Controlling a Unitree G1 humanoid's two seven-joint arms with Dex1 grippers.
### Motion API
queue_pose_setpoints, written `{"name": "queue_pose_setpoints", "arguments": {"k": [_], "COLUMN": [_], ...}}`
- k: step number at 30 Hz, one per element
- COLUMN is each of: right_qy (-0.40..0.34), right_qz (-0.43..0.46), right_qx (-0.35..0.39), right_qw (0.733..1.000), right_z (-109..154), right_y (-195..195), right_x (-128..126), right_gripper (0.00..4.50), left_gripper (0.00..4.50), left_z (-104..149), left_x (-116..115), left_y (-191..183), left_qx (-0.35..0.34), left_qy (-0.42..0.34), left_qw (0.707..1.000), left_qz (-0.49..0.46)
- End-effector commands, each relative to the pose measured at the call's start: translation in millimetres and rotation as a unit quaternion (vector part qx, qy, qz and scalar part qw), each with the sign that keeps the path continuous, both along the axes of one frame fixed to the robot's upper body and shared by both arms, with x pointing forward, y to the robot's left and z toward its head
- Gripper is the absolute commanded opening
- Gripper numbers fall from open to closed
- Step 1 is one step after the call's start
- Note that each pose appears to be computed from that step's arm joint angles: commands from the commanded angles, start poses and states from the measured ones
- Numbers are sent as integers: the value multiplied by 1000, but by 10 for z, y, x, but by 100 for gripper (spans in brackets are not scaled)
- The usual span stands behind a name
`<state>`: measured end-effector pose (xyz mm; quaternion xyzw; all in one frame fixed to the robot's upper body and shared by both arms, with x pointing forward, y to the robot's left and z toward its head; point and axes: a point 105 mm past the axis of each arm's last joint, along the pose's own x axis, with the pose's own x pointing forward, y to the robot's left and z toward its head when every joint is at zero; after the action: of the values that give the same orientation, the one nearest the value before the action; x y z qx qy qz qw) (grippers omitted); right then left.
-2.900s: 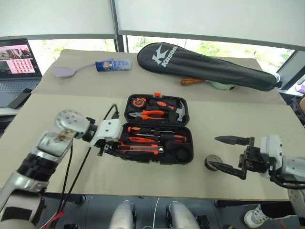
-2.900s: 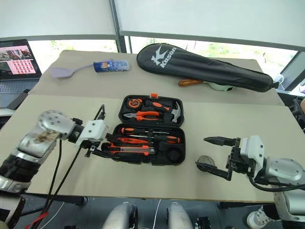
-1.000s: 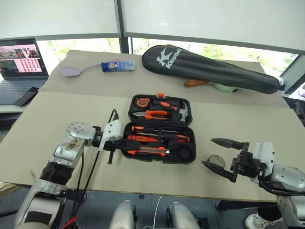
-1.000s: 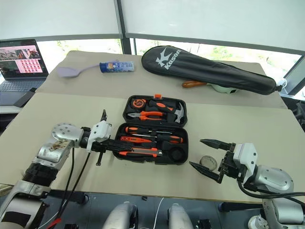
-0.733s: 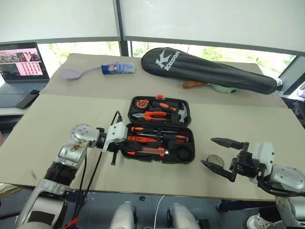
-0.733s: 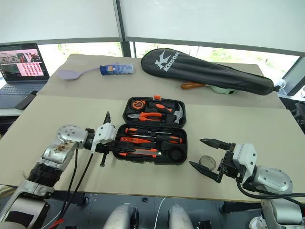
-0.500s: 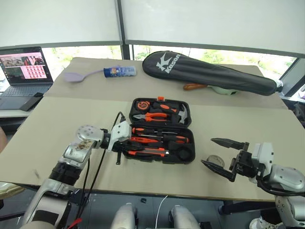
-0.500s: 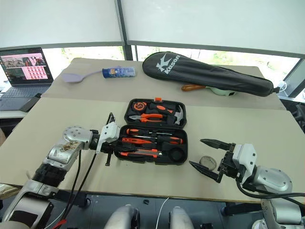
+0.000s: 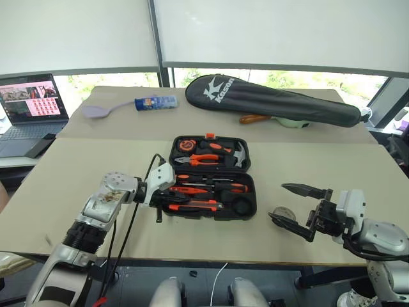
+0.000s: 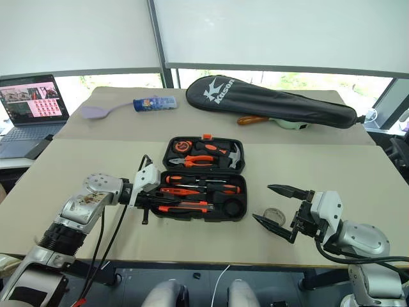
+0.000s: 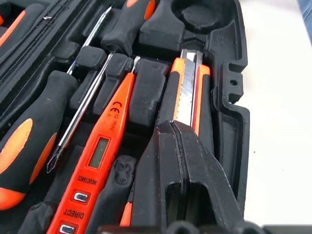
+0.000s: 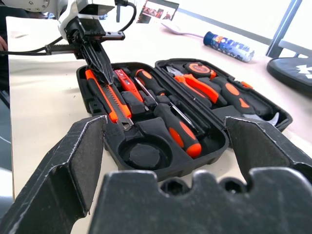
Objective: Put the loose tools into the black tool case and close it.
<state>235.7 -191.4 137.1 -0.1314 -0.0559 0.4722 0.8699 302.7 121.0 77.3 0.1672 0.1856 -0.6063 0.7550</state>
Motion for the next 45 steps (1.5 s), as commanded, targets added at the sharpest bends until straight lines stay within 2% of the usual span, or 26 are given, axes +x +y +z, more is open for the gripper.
{"name": "queue_pose_setpoints", "arguments": {"k": [1,6,10,14,18,28,35,40,45], "right_qy": [-20,-18,-16,-13,-12,-12,-12,-12,-11], "right_qz": [6,7,9,11,14,17,9,7,7], "right_qx": [2,0,0,1,2,2,0,2,1], "right_qw": [1000,1000,1000,1000,1000,1000,1000,1000,1000], "right_z": [70,70,66,59,51,48,53,50,44], "right_y": [32,28,30,32,37,49,6,14,18], "right_x": [-2,-9,-18,-23,-12,18,-1,-4,-13], "right_gripper": [450,450,450,450,450,450,450,450,450], "left_gripper": [1,1,1,1,1,1,1,1,1], "left_z": [-222,201,434,415,354,259,370,614,595], "left_x": [-92,-33,-72,-116,-170,-121,-146,-120,-74], "left_y": [62,190,358,571,617,416,597,486,400], "left_qx": [-12,-91,-85,-14,25,43,49,-33,-60], "left_qy": [12,-60,-82,-77,-70,-68,-59,-73,-61], "left_qw": [1000,994,993,997,997,996,997,996,996], "left_qz": [14,21,15,11,-8,-29,-18,-24,-8]}}
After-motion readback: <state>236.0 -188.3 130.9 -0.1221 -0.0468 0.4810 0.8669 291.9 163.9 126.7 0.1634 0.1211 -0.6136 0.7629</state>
